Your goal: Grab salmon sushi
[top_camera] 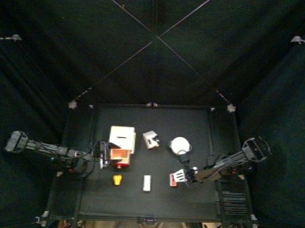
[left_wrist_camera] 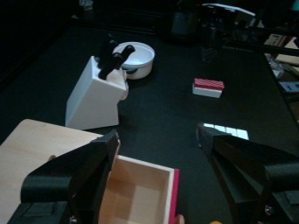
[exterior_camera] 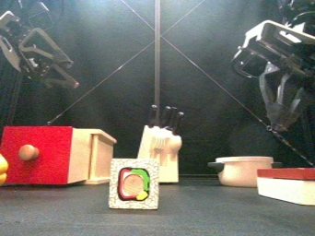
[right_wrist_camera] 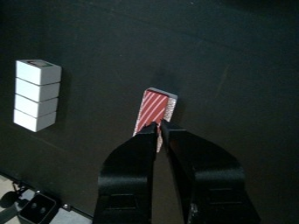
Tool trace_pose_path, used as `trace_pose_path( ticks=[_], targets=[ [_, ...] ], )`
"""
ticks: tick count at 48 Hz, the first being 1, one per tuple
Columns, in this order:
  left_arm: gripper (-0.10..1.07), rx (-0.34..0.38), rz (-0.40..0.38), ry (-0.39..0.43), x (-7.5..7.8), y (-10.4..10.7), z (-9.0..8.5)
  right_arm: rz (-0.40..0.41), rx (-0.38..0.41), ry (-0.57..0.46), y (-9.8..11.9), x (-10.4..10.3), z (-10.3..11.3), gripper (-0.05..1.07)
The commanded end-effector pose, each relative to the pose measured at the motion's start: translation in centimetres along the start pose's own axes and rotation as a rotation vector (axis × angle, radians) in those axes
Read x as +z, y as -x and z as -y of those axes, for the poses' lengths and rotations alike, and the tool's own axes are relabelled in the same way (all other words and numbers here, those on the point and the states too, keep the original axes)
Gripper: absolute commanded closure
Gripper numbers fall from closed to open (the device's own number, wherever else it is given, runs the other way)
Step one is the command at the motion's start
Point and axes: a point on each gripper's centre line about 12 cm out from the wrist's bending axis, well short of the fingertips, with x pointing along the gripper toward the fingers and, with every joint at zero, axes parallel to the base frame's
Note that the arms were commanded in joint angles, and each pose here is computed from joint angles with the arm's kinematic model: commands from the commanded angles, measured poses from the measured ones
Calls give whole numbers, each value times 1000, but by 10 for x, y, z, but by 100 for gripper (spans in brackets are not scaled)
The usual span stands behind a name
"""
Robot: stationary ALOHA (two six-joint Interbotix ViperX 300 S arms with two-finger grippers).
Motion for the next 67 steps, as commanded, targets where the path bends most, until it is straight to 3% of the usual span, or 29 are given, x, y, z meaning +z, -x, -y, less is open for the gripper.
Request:
trace_pose_path(
  ticks=[1, 15, 24, 67],
  targets=[
    [-5, 2, 7, 6, 4, -1, 0, -1, 12, 3, 2, 0, -4, 41],
    [-5, 4, 0, 22, 2, -1, 0, -18, 6, 14, -13, -7, -10, 21],
    [-5, 10, -4, 31, 1, -1, -2, -33, 22, 21, -21, -12, -15, 15],
    [-5, 23, -15, 44, -3, -1, -5, -64, -41, -3, -50, -23, -19, 14]
  ],
)
